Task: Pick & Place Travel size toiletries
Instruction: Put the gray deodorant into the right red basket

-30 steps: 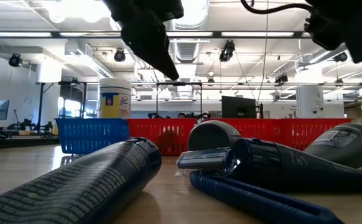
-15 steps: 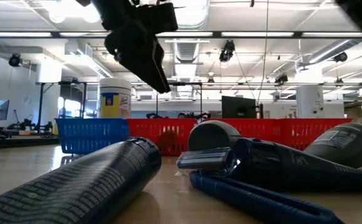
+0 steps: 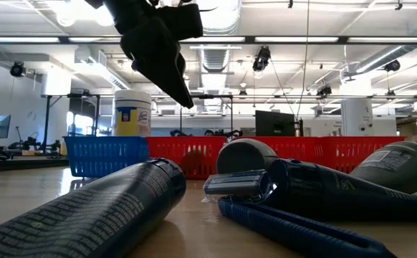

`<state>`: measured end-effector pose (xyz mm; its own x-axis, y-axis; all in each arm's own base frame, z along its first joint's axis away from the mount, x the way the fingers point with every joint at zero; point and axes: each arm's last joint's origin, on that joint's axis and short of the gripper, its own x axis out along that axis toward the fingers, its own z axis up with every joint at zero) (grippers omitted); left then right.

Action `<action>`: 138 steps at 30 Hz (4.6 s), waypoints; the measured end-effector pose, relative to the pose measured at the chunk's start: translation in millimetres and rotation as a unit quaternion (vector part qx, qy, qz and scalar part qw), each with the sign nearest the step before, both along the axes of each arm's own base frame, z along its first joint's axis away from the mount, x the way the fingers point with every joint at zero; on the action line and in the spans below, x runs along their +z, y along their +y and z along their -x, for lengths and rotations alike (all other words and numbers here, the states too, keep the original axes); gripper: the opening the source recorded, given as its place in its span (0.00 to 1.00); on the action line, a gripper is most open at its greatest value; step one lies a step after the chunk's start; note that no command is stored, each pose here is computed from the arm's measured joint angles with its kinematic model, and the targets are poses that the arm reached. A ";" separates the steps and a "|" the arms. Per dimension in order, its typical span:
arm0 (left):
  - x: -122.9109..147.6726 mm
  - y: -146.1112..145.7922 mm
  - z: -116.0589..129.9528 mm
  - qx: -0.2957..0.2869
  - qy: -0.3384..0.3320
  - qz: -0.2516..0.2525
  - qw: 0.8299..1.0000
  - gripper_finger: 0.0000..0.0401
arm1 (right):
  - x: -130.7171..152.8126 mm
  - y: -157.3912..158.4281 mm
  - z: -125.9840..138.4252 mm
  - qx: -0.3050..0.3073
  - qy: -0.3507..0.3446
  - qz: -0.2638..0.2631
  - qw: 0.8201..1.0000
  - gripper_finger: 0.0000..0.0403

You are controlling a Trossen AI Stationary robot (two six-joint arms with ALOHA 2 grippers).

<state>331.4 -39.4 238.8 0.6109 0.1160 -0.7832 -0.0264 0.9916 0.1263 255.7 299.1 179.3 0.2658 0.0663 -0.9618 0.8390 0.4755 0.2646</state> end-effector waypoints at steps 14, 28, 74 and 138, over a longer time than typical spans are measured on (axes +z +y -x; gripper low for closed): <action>0.1 -5.7 3.9 -0.067 0.020 0.001 0.998 0.72 | -19.4 18.8 -18.0 -0.058 0.028 0.056 0.996 0.86; 13.5 -20.5 18.2 -0.090 0.019 -0.005 0.996 0.71 | -28.1 -20.1 -50.6 -0.038 0.057 0.061 0.996 0.86; 113.4 -6.3 102.4 0.039 -0.184 0.015 0.982 0.71 | 82.0 -197.1 33.4 -0.272 -0.045 0.078 0.958 0.49; 85.3 1.1 107.7 0.171 -0.182 -0.033 0.968 0.71 | -17.9 -143.6 -37.7 0.661 0.040 0.137 0.736 0.76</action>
<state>223.7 -38.4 324.1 0.7614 0.4028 -0.5080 -0.4068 0.9070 0.1094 293.4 155.5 161.4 0.0847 0.0164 -0.9963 -0.3980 0.9172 -0.0187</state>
